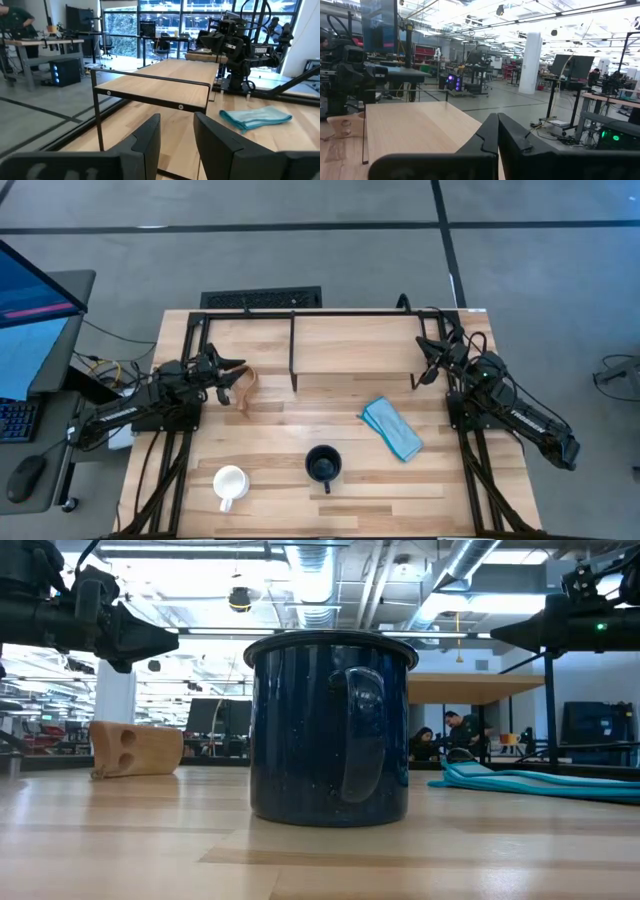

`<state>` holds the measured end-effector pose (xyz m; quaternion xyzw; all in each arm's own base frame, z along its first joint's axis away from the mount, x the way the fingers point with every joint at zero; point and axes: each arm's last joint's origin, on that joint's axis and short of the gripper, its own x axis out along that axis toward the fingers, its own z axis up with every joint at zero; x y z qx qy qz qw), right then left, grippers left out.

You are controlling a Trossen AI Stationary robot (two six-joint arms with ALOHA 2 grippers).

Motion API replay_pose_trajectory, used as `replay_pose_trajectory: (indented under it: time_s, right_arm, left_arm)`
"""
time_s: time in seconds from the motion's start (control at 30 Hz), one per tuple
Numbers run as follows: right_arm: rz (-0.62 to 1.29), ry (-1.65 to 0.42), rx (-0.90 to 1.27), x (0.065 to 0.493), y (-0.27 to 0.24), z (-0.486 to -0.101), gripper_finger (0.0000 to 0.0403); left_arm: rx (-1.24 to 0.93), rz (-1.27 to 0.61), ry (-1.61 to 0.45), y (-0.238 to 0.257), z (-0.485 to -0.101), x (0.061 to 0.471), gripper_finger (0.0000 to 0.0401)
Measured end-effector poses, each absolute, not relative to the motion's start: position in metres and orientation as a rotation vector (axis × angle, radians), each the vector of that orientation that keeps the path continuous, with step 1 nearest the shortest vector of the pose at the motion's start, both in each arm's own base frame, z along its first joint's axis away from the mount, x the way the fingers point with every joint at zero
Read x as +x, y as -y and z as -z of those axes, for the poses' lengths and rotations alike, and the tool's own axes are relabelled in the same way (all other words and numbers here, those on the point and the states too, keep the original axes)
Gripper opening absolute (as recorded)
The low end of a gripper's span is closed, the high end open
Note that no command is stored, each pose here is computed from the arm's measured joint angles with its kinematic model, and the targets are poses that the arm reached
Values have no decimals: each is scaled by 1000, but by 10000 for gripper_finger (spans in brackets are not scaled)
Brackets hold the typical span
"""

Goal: Stack small to large cups/mugs on shelf
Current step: Put the white mug on the shelf

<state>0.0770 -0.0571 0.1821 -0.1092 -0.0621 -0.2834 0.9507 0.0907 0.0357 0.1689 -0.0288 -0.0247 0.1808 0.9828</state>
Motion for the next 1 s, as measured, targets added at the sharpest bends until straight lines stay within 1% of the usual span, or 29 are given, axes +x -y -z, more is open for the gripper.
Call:
replay_pose_trajectory:
  time_s: [0.2, 0.33, 0.43, 0.77, 1.0]
  right_arm:
    - [576, 126, -222, 77, 57, -182, 26]
    - [576, 127, -222, 77, 57, -182, 26]
    - [576, 127, -222, 77, 57, -182, 26]
    - [577, 126, -222, 77, 57, -182, 26]
    - [576, 126, -222, 77, 57, -182, 26]
  left_arm:
    - [-87, -363, 55, -36, -169, 91, 107]
    - [30, -391, 59, -36, -171, 90, 107]
    - [71, -413, 42, -37, -171, 90, 107]
    - [43, -411, 29, -37, -169, 90, 107]
    - [92, -412, 18, -37, -169, 90, 107]
